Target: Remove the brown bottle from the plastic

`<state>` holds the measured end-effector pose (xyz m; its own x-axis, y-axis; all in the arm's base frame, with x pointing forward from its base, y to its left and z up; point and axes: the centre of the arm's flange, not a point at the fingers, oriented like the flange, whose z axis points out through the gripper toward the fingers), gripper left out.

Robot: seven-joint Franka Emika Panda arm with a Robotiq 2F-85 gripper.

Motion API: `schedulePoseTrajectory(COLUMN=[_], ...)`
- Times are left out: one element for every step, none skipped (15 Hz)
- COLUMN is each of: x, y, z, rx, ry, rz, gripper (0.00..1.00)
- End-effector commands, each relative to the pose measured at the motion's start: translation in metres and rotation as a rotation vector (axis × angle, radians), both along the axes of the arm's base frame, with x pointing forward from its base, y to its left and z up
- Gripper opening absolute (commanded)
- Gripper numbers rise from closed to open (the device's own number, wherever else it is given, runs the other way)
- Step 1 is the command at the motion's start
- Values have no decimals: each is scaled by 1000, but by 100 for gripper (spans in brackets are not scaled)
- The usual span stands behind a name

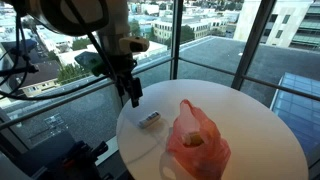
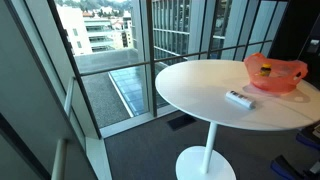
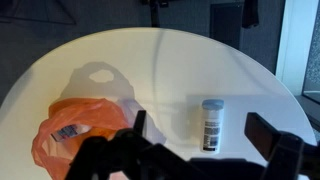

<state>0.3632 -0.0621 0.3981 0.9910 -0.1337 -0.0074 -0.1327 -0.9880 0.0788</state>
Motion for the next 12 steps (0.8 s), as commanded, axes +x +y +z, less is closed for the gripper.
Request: schedulePoseTrajectory(x=[0,0,0,0,5,9,13,18,22,28,34,40], y=[0,0,0,0,-3,-6,-8,-12,-16,-22,-28,-34], z=[0,0,0,0,2,4,6,9,12,15,17,19], rx=[0,0,0,0,-3,-10,-12,-20,-22,-29,-34,-43], ry=[0,0,0,0,3,-2,-6,-13,-17,-24,-30,-41], rz=[0,0,0,0,-13,-22,-29,-39,-47,-63,-78,-96], gripper=[100,100,100,100,100,100,100,100,100,100,100,100])
